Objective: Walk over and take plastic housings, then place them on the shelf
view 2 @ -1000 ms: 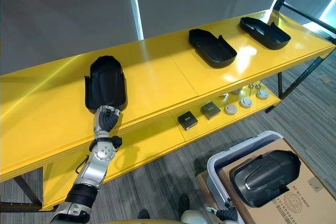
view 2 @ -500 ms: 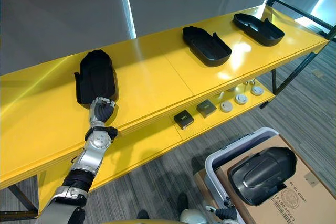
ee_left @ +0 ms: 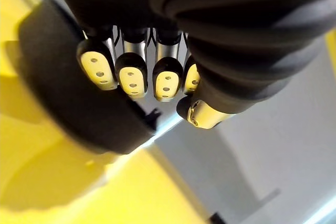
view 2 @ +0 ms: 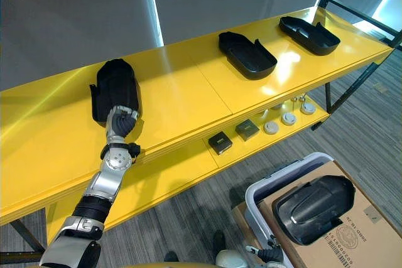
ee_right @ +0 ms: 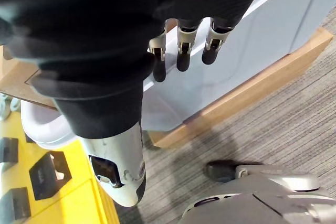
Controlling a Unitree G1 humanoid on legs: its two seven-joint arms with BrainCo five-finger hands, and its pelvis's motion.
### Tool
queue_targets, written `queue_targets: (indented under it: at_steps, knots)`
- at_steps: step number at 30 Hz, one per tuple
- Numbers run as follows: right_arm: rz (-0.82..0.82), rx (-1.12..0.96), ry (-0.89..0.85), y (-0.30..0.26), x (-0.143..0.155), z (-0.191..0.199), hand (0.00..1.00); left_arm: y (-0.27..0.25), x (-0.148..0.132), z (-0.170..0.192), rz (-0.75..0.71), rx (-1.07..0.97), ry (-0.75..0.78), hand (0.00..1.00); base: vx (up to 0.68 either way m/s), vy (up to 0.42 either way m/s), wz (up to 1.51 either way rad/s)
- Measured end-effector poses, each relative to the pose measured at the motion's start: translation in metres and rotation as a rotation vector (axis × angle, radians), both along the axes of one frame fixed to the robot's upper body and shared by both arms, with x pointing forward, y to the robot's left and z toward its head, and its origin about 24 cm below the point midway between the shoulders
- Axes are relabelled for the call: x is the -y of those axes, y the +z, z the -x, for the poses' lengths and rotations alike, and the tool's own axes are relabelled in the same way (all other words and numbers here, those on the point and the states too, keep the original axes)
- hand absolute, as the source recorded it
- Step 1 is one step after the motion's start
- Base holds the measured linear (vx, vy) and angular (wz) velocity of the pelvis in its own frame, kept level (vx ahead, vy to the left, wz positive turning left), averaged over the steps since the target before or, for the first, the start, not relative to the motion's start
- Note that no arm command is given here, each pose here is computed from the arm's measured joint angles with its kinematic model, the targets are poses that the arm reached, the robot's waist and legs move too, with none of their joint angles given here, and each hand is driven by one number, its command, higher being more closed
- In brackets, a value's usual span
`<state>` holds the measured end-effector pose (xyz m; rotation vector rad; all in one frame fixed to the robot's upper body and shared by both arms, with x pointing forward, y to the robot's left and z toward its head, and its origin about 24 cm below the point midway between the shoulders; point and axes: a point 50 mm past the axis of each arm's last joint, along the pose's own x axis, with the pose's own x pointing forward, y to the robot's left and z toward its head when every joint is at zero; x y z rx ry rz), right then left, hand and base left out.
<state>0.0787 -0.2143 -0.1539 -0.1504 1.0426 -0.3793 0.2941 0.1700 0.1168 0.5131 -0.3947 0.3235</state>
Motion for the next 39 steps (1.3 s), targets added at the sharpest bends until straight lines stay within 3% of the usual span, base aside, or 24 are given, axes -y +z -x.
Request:
queue_targets:
  at_steps: [6,12,16,20,21,29,39]
  knots:
    - [0.007,-0.026,-0.011,-0.002,0.003,0.007,0.00,0.014,-0.031,0.049,0.159,0.174,0.142,1.00,-0.05,-0.001,0.18]
    - [0.037,-0.061,-0.056,-0.003,0.014,0.017,0.00,-0.014,-0.090,0.107,0.374,0.201,0.528,1.00,-0.04,-0.003,0.19]
    - [0.021,-0.091,-0.057,-0.005,0.010,0.019,0.00,-0.074,-0.103,0.140,0.518,-0.015,0.702,1.00,0.01,-0.001,0.26]
    - [0.007,-0.027,-0.041,-0.001,0.001,0.003,0.00,-0.138,-0.098,0.161,0.616,-0.333,0.748,1.00,0.01,0.001,0.15]
    - [0.003,0.008,-0.039,0.002,-0.002,-0.005,0.00,-0.157,-0.094,0.167,0.632,-0.450,0.738,0.00,0.00,-0.002,0.04]
    - [-0.058,0.060,-0.010,0.005,-0.023,-0.019,0.00,-0.252,-0.051,0.215,0.658,-1.104,0.615,0.00,0.00,0.002,-0.06]
    - [-0.042,0.011,-0.045,0.000,-0.010,-0.017,0.00,-0.265,-0.049,0.215,0.535,-1.262,0.479,0.00,0.05,-0.008,-0.12]
